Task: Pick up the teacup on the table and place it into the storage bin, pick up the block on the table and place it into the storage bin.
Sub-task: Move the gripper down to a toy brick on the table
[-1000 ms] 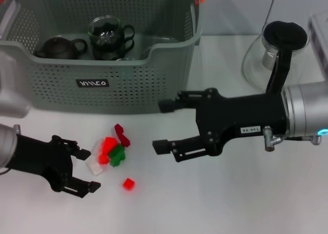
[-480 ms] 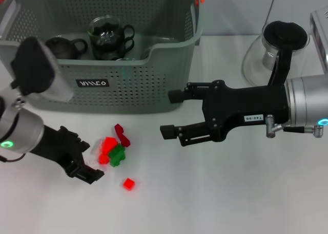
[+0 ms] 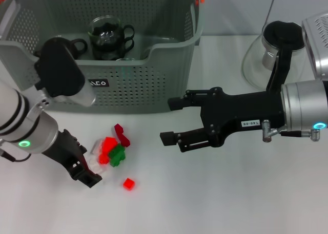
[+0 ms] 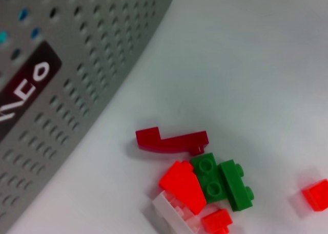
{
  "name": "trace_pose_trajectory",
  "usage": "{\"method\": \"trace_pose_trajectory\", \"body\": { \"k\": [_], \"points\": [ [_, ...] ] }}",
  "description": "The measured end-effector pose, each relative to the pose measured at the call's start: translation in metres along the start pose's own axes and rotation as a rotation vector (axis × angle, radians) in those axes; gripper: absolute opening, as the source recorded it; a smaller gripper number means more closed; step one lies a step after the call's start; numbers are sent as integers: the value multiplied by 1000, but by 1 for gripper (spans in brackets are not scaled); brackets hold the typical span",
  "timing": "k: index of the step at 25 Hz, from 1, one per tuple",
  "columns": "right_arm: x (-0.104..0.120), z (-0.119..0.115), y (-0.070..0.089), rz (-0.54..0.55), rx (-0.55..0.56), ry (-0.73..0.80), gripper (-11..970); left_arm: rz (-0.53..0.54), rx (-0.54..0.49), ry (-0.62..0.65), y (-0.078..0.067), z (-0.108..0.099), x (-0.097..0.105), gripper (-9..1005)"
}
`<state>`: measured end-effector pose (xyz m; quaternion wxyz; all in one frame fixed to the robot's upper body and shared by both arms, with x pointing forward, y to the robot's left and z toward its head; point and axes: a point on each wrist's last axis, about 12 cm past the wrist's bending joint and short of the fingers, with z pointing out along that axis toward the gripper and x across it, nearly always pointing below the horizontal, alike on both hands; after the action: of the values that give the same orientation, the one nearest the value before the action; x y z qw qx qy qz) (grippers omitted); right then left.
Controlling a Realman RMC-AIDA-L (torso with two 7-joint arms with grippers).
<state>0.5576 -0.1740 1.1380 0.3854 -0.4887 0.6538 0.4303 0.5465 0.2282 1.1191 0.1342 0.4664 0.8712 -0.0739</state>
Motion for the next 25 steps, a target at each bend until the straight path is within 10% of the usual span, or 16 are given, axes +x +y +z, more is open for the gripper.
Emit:
{"method": "trace_pose_trajectory", "body": {
  "k": [25],
  "points": [
    [-2, 1, -2, -2, -3, 1, 889, 17, -60, 91, -9, 10, -25, 824]
  ]
}}
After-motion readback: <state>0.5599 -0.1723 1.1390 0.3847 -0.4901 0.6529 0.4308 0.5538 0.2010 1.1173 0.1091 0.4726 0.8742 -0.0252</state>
